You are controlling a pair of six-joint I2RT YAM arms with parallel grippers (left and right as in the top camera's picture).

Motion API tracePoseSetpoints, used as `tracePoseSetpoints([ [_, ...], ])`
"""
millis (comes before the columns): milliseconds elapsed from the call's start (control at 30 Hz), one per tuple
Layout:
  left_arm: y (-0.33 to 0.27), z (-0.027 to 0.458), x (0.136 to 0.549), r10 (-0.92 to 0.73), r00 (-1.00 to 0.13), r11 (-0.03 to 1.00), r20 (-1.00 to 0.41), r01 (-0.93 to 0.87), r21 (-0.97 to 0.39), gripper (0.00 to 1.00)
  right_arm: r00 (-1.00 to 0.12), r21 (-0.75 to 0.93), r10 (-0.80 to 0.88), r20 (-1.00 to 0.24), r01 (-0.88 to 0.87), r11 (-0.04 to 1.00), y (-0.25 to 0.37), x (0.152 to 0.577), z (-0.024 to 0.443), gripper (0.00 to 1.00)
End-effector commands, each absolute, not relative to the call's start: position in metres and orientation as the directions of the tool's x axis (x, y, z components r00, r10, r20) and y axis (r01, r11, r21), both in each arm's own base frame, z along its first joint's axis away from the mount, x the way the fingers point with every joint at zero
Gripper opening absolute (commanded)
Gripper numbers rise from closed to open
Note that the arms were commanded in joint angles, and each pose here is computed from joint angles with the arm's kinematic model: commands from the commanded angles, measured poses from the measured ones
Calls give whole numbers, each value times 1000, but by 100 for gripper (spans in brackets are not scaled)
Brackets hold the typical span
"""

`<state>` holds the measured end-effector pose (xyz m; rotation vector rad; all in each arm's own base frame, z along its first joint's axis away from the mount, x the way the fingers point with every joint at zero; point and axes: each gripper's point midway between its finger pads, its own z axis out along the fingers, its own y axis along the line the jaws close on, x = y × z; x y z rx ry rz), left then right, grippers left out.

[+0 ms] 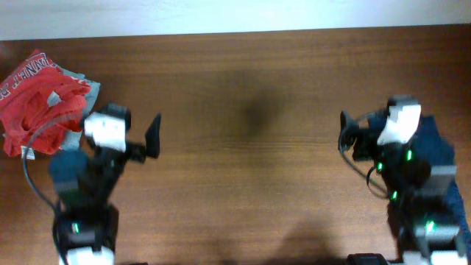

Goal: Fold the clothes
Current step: 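Move the right gripper to the navy shirt and grasp its edge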

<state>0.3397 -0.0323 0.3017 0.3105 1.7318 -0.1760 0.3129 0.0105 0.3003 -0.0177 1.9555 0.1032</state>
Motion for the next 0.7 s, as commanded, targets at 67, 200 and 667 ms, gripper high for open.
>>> tracePoseSetpoints([
  [67,-54,295,392,82,-314,898,-946,435,-67,99,-524,82,42,-851,-54,995,12,353,299,99],
  [200,-69,269,428,87,-466,876,-881,457,-155,99,-644,104,44,-764,-56,993,15,379,271,98],
  [667,-133,190,471,166,-647,804,-744,525,-277,99,-786,252,439,-436,361,898,-83,414,124,99],
])
